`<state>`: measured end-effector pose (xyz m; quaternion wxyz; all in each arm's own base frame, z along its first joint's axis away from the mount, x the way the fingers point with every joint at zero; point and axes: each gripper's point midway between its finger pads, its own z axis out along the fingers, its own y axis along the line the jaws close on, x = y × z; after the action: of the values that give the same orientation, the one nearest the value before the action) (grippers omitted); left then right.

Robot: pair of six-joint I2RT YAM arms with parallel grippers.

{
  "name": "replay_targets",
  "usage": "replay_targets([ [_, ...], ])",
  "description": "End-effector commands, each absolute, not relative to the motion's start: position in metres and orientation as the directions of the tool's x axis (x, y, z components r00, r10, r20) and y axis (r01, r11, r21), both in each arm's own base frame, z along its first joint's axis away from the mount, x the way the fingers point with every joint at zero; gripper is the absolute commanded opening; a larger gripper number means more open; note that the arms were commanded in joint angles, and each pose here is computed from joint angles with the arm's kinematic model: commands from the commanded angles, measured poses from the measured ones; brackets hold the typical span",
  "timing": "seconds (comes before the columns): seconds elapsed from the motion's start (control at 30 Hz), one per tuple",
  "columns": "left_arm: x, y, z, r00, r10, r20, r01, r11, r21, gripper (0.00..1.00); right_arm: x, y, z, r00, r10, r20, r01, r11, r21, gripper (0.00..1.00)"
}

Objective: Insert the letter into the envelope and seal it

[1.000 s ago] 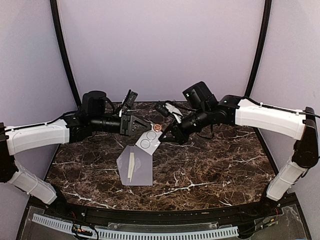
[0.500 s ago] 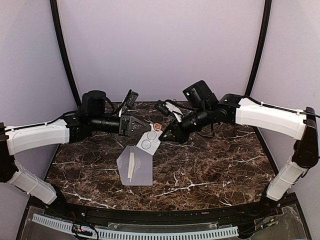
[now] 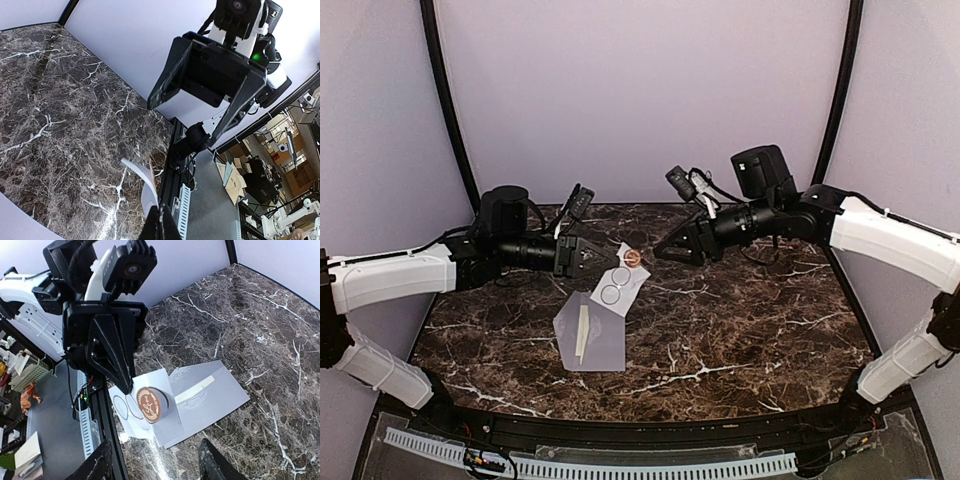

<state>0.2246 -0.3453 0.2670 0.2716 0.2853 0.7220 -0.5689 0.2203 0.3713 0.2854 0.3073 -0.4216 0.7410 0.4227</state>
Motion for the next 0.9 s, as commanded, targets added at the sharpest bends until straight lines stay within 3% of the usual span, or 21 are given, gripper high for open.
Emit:
replay_targets([
  [0.0, 0.212, -0.347, 0.278, -0.648, 0.117, -0.753, 0.762, 0.113, -0.638, 0.00, 0.214, 0.382, 0.308, -0.466, -0.297, -0.833, -0.884, 0.184, 0.429, 0.50],
  [0.33, 0.202, -0.352, 0.276, -0.645, 0.150, -0.749, 0.763, 0.074, -0.642, 0.00, 0.208, 0.399, 0.300, -0.491, -0.322, -0.810, -0.869, 0.107, 0.484, 0.36],
  [0.87, 0.198, -0.359, 0.274, -0.642, 0.169, -0.748, 0.764, 0.061, -0.643, 0.00, 0.205, 0.402, 0.291, -0.500, -0.351, -0.792, -0.860, 0.094, 0.502, 0.21],
])
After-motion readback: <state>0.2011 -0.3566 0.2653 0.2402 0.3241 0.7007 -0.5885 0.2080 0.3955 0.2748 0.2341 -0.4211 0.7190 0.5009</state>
